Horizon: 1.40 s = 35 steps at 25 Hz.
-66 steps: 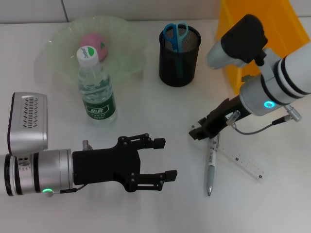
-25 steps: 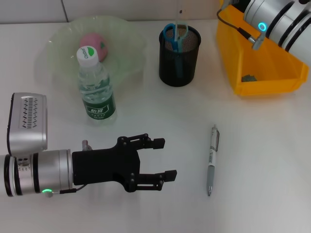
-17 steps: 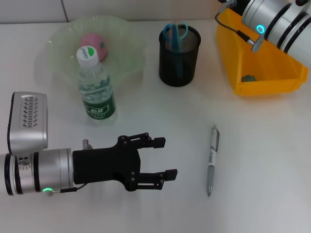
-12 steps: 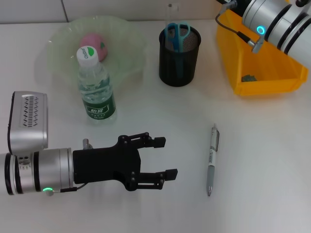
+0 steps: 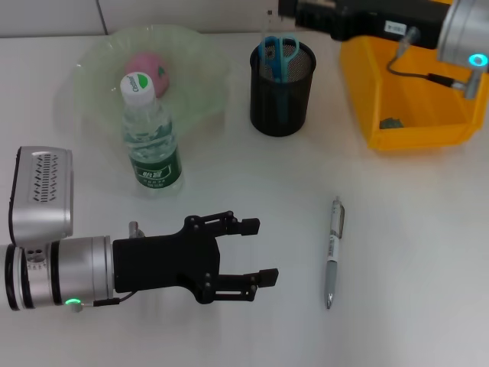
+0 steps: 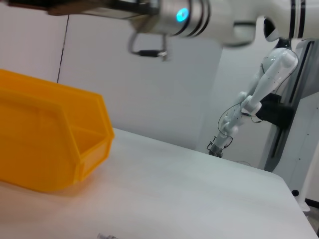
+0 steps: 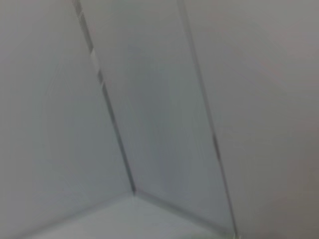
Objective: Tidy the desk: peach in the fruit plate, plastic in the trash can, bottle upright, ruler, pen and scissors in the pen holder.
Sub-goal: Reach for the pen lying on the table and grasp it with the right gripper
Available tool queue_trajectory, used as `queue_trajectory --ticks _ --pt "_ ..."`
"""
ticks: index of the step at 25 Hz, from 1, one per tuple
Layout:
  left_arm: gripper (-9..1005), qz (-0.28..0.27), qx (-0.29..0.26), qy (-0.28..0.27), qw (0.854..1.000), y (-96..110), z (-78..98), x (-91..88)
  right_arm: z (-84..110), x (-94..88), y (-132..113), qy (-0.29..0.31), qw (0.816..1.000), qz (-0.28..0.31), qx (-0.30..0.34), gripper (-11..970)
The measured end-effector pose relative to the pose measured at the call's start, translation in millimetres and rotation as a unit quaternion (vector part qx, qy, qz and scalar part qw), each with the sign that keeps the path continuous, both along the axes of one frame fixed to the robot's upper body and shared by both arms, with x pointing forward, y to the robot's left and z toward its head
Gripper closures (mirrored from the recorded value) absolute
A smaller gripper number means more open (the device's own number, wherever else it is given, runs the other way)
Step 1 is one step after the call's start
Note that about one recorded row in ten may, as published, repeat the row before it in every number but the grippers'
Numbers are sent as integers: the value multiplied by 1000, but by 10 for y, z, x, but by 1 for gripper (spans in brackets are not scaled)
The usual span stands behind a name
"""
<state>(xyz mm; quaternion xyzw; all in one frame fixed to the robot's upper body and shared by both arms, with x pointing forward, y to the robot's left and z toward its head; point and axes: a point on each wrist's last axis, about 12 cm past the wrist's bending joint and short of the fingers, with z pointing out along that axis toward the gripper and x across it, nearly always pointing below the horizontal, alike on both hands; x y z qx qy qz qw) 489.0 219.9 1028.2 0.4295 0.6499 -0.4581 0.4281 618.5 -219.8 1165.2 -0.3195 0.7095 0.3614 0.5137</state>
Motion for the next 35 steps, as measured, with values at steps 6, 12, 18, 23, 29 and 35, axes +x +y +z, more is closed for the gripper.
queue_trajectory --ticks 6,12,18,23,29,35 --pt "192 -2 -1 0 1000 -13 11 15 166 -350 -244 70 984 80 -140 354" --pt "192 -1 -2 6 1000 -11 6 4 -99 -997 -693 96 974 170 -116 354" --pt "192 0 -7 53 999 -3 64 63 -470 -1446 -1054 84 985 147 -46 354" --pt "193 -8 22 150 988 -81 251 309 -746 -1818 -1434 74 994 74 7 354" --pt "193 -40 138 234 961 -498 644 651 -891 -2075 -1689 81 996 20 -13 354" --pt "193 15 272 223 936 -1094 1181 878 -987 -2161 -1789 93 995 -23 -35 353"
